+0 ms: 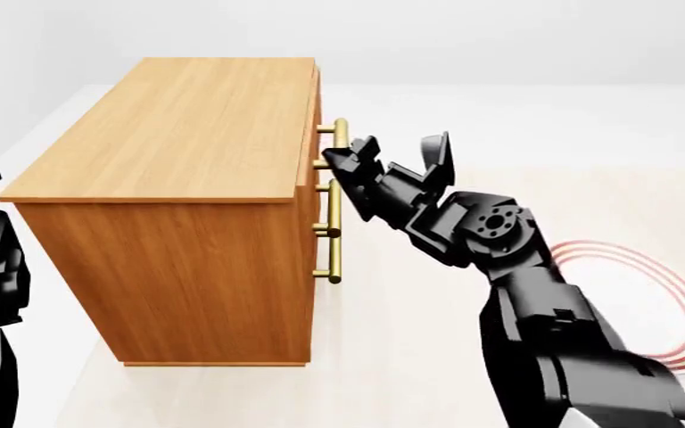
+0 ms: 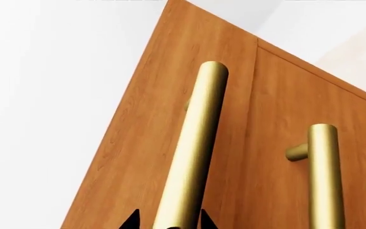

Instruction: Open the top drawer of the cabinet and put the bowl in it.

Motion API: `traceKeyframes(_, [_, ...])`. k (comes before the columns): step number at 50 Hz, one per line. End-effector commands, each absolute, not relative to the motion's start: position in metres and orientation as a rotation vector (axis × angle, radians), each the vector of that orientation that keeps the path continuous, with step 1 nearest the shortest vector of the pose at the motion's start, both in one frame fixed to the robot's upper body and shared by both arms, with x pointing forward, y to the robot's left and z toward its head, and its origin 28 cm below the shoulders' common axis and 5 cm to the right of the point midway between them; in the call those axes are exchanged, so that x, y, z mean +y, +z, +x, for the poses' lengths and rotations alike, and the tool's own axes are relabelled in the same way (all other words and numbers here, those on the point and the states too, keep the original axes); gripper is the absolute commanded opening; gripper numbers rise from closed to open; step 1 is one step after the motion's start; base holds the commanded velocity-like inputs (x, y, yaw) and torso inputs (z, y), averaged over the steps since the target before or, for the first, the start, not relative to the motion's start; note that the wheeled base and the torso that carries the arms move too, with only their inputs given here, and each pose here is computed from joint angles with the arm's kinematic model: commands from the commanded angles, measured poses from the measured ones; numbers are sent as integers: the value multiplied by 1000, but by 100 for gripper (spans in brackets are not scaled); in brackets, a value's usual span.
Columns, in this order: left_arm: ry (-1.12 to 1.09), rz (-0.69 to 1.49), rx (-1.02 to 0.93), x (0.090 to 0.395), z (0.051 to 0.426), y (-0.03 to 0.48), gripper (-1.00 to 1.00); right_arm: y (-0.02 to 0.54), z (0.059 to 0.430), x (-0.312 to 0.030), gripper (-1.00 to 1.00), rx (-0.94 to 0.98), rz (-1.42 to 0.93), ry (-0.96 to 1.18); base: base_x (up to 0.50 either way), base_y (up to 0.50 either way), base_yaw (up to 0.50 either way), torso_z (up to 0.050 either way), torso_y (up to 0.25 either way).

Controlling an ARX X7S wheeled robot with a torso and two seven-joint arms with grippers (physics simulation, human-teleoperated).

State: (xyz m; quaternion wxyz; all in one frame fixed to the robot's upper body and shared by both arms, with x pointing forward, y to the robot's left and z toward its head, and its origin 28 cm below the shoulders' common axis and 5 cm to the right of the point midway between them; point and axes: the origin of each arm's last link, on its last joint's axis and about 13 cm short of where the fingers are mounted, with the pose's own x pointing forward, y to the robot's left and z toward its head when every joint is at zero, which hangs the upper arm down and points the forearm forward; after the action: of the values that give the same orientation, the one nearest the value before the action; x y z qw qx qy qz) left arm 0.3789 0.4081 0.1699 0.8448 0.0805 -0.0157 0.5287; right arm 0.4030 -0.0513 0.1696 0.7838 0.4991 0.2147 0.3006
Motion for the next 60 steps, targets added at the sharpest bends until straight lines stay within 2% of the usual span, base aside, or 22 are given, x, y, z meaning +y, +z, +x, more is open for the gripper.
traceKeyframes(1, [1117,169,-33,408,379,170,100,177,406,-61,-100,434,1077,632,0,0,0,0,0])
traceKeyframes(60, [1121,166,-33,408,379,169,100,190,411,-112,-100,293,1155,566,5,0,0,0,0])
